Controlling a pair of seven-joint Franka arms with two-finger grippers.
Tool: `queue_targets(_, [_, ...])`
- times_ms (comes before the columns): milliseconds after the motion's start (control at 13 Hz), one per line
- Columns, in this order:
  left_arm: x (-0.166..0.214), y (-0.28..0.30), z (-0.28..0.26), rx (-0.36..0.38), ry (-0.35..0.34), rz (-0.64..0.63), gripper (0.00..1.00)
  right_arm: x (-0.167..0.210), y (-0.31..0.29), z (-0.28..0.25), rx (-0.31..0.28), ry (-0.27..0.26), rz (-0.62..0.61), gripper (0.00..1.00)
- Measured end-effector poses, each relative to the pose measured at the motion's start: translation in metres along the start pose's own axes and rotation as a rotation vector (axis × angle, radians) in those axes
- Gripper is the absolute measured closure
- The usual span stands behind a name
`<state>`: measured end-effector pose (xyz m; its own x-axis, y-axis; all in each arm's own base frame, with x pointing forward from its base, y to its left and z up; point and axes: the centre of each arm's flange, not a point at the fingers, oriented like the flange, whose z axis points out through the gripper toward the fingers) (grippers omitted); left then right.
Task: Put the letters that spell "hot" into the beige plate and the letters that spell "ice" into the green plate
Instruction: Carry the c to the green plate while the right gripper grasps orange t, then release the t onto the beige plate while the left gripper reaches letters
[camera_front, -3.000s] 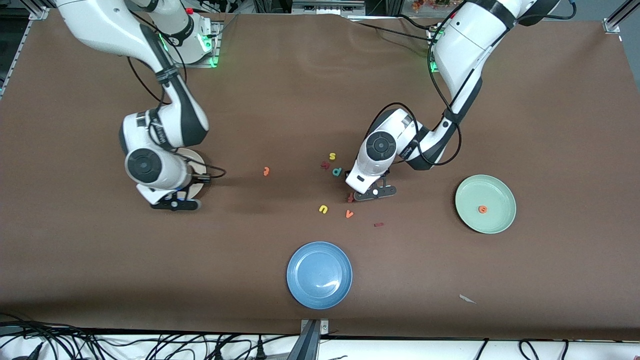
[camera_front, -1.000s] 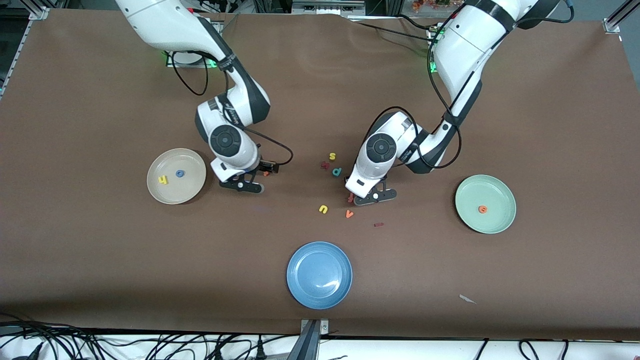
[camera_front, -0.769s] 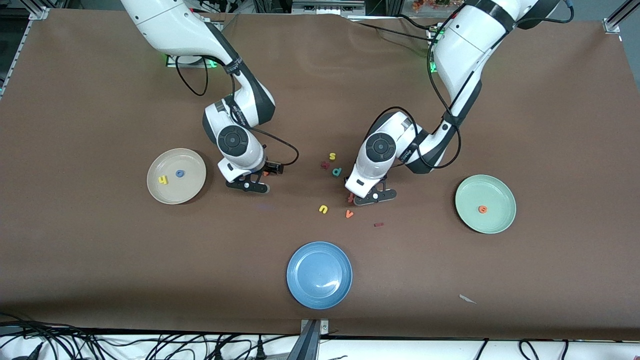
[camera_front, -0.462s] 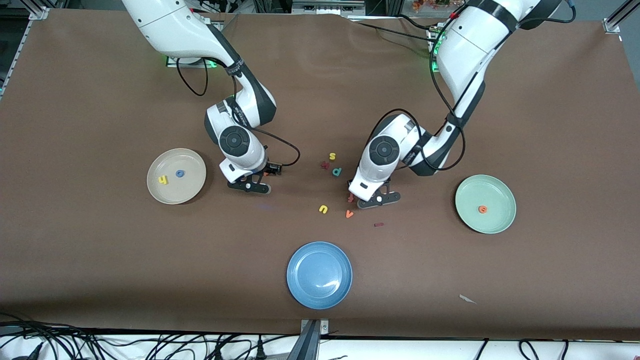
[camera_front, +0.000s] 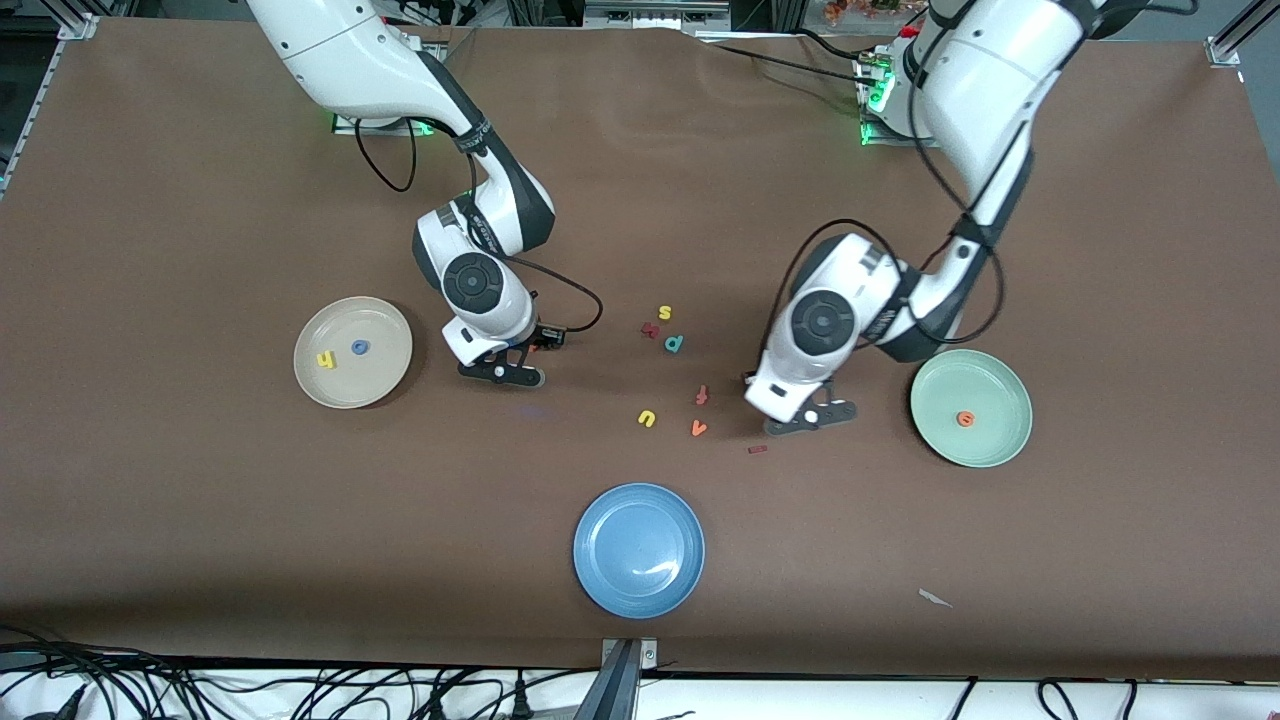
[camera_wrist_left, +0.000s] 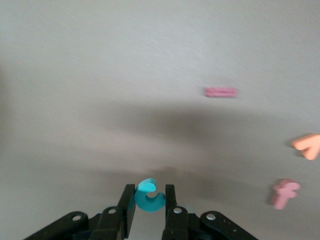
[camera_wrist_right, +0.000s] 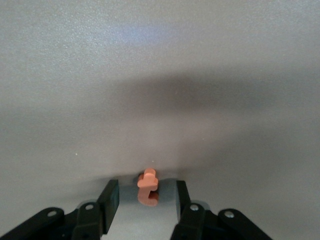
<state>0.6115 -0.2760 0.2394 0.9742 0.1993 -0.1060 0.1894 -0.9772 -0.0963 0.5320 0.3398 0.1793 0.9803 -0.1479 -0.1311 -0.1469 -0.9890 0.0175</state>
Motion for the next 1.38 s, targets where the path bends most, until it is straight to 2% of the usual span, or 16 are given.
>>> queue_targets(77, [0.011,-0.022,-0.01,0.011,-0.01,0.022,0.72,0.0,0.0,0.001,0.001,0.001,0.0,0.46])
queue_targets(154, [0.022,-0.046,-0.016,0.023,-0.025,0.044,0.72,0.001,0.0,0.001,0.003,0.005,0.0,0.52])
queue_targets(462, [0.058,-0.131,-0.016,0.027,-0.066,0.157,0.72,0.001,0.0,0.003,0.004,0.006,0.0,0.56])
queue_targets(538, [0.066,-0.15,-0.014,0.039,-0.067,0.195,0.72,0.001,0.0,0.003,0.005,0.007,0.0,0.62])
queue_targets(615, [0.072,-0.169,-0.012,0.055,-0.066,0.227,0.72,0.001,0.0,0.003,0.006,0.009,0.0,0.73])
queue_targets(692, [0.079,-0.188,-0.01,0.065,-0.067,0.251,0.72,0.001,0.0,0.003,0.006,0.009,0.0,0.73])
queue_targets(769, [0.086,-0.21,-0.007,0.068,-0.07,0.271,0.72,0.001,0.0,0.003,0.006,0.009,0.0,0.81])
queue_targets(923, [0.097,-0.254,-0.001,0.068,-0.083,0.301,0.72,0.001,0.0,0.002,0.006,0.01,0.001,0.82])
queue_targets(1077, [0.102,-0.275,0.012,0.058,-0.094,0.314,0.7,0.003,0.002,0.0,0.005,0.012,0.004,0.82])
queue_targets(1154, [0.102,-0.273,0.021,0.053,-0.098,0.32,0.67,0.006,0.006,-0.006,-0.001,0.012,0.012,0.82])
queue_targets(1385, [0.101,-0.26,0.03,0.045,-0.101,0.338,0.39,0.027,0.039,-0.048,-0.042,0.007,0.063,0.82])
